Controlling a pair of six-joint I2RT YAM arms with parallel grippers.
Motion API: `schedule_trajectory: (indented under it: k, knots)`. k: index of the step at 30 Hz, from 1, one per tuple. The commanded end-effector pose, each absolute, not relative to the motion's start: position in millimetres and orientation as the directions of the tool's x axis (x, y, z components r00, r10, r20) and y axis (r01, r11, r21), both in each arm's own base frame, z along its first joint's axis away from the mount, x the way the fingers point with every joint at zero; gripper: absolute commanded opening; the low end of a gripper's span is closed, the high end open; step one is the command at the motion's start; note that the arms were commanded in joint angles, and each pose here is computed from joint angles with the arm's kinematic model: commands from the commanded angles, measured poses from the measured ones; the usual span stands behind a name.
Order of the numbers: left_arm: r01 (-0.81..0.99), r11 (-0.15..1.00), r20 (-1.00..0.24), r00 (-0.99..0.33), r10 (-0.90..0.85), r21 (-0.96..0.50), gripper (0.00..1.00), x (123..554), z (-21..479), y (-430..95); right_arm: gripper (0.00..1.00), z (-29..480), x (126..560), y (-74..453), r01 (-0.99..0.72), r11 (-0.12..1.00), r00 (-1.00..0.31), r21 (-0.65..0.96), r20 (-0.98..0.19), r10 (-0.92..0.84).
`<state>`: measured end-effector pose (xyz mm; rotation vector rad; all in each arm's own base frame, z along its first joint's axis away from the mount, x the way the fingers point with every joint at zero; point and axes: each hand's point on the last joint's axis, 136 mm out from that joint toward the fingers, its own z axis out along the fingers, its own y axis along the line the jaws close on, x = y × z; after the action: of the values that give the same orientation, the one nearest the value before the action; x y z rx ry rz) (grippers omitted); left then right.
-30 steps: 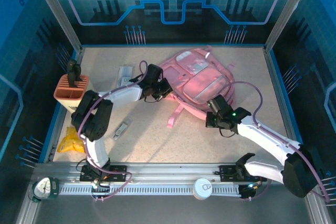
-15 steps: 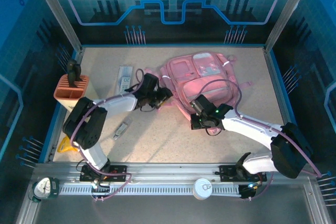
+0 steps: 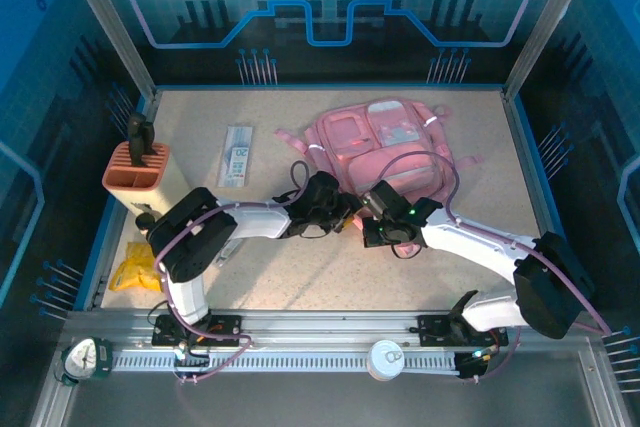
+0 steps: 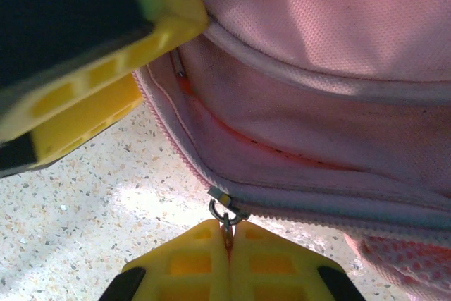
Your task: Pack the student bag
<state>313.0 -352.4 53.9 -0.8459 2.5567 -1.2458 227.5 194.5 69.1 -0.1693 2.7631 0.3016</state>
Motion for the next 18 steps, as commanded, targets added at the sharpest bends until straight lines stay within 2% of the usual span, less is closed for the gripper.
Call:
schedule_trajectory:
  k: [1, 5, 7, 12, 18]
  knots:
    - [-0.401, 0.464, 0.064, -0.806, -0.588, -0.79, 0.34, 329, 65, -360, 0.0, 72, 226, 192, -0.167, 0.973, -0.924, 0.158, -0.369, -0.098]
    - [-0.402, 0.493, 0.035, -0.8, -0.599, -0.771, 0.09, 330, 61, -352, 0.0, 71, 224, 186, -0.162, 0.977, -0.925, 0.136, -0.365, -0.103]
    - [-0.398, 0.506, 0.018, -0.798, -0.602, -0.765, 0.0, 331, 61, -344, 0.0, 71, 222, 182, -0.157, 0.981, -0.926, 0.117, -0.362, -0.106]
    - [-0.391, 0.556, -0.046, -0.787, -0.615, -0.734, 0.0, 341, 69, -305, 0.0, 71, 216, 156, -0.108, 0.994, -0.929, 0.033, -0.358, -0.089]
    - [-0.401, 0.631, -0.126, -0.772, -0.624, -0.664, 0.0, 353, 81, -243, 0.0, 67, 208, 118, -0.011, 1.0, -0.943, 0.014, -0.333, -0.005]
